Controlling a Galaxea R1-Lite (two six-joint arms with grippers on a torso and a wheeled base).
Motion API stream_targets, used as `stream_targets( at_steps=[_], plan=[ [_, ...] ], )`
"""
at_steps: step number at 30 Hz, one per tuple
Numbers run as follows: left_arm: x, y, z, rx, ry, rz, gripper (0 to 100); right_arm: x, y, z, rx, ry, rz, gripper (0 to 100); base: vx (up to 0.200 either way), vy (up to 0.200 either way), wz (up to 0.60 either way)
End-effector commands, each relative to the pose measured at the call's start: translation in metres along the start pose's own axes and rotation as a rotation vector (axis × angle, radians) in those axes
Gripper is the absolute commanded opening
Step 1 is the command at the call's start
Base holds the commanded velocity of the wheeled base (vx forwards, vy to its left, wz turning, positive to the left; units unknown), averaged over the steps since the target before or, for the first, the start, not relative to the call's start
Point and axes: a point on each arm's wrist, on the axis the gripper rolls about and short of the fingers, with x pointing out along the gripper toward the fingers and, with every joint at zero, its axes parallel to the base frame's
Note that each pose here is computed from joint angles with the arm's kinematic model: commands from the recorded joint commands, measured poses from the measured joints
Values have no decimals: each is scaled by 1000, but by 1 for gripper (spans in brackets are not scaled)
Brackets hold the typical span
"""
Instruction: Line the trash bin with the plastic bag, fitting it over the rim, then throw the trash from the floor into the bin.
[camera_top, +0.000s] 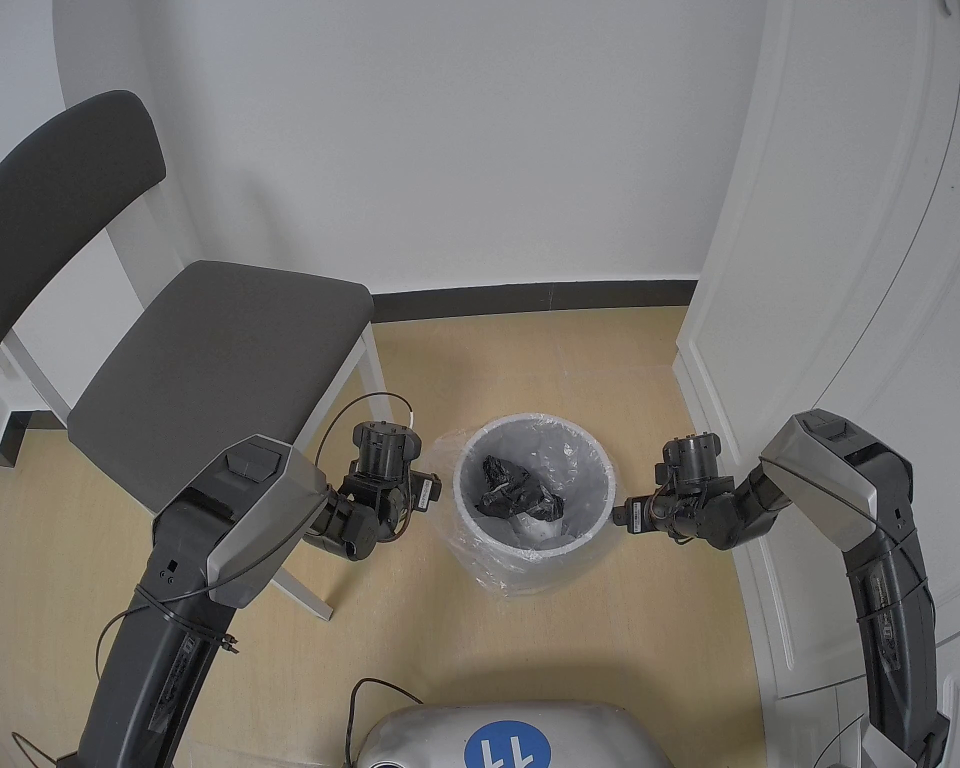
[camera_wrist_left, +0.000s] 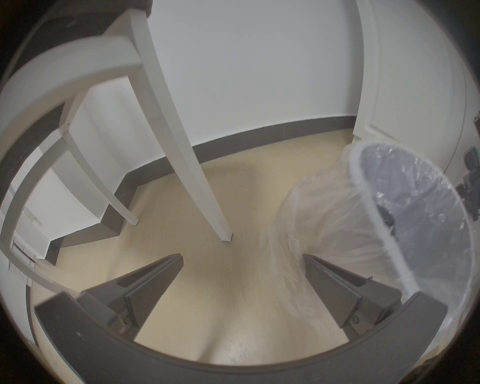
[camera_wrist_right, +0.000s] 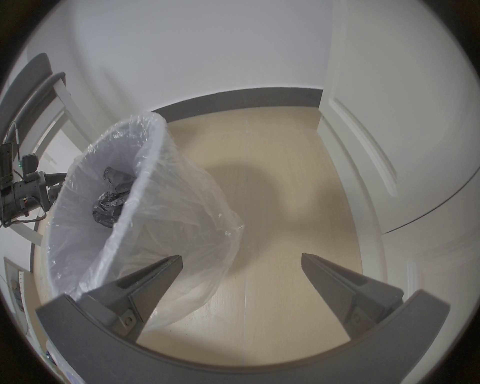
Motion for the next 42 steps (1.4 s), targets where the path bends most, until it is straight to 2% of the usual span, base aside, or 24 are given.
stream_targets(
  at_steps=[1, 7, 15, 21, 26, 30, 34, 39, 42],
  plan=[
    [22, -4, -17, 12, 54, -4, 100, 21, 11, 4, -14, 14, 33, 100, 0, 0, 0],
    [27, -11, -18, 30, 92, -16, 100, 38, 10, 7, -55, 5, 22, 100, 0, 0, 0],
    [32, -19, -37, 78, 219, -33, 100, 62, 5, 7, -54, 16, 8, 100, 0, 0, 0],
    [31, -17, -35, 75, 224, -21, 100, 65, 3, 9, -57, 44, -18, 100, 0, 0, 0],
    [11, -15, -1, -9, 177, -23, 100, 31, -2, 28, -46, 46, -18, 100, 0, 0, 0],
    [-17, -16, 19, -40, 171, -35, 100, 2, -10, 48, -31, -2, -27, 100, 0, 0, 0],
    [-40, -16, 24, -20, 165, -13, 100, -17, -14, 54, -26, -15, -35, 100, 0, 0, 0],
    [-78, -12, 22, 65, 172, 86, 100, -49, -15, 52, -25, -7, -49, 100, 0, 0, 0],
    [-90, -9, 22, 79, 168, 120, 100, -65, -15, 51, -25, -20, -50, 100, 0, 0, 0]
  ],
)
